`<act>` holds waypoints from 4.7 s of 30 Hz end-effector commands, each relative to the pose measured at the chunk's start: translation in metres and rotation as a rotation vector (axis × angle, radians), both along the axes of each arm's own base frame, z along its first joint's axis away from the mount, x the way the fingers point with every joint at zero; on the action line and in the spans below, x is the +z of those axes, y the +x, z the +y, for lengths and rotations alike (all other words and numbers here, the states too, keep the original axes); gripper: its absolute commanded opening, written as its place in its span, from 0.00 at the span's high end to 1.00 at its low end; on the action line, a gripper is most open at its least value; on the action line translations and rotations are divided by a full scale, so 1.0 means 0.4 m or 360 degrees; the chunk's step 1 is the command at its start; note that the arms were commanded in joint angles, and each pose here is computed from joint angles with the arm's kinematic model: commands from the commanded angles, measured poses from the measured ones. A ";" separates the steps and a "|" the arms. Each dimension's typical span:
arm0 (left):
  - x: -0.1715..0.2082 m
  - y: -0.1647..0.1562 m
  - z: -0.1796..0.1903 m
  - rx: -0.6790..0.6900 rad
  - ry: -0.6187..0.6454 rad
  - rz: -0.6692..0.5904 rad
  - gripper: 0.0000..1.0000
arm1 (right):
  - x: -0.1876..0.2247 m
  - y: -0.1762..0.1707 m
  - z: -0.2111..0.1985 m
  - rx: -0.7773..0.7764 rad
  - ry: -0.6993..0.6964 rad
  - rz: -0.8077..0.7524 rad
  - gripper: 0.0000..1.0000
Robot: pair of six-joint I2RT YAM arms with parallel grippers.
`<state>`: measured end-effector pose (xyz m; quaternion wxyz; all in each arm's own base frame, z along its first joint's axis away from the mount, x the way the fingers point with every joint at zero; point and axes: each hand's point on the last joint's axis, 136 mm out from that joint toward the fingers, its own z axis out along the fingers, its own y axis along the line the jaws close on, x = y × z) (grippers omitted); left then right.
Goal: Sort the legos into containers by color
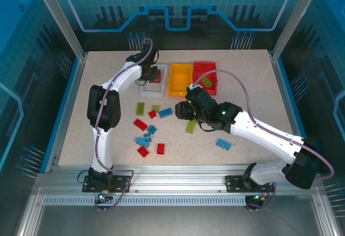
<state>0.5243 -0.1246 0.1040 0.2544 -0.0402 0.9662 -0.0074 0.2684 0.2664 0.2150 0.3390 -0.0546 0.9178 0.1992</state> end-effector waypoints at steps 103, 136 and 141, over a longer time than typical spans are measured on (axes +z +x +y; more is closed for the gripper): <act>0.287 -0.602 -0.343 -0.0310 -0.1055 -0.0290 0.36 | -0.146 0.064 -0.301 -0.0753 0.0093 0.0378 0.96; 0.301 -0.368 -0.145 -0.0012 -0.1166 -0.0353 0.36 | -0.297 0.638 0.026 -0.0360 -0.0331 0.0430 0.75; 0.295 -0.379 -0.149 -0.0008 -0.1183 -0.0318 0.36 | -0.202 0.619 0.022 -0.0335 -0.0290 0.0353 0.56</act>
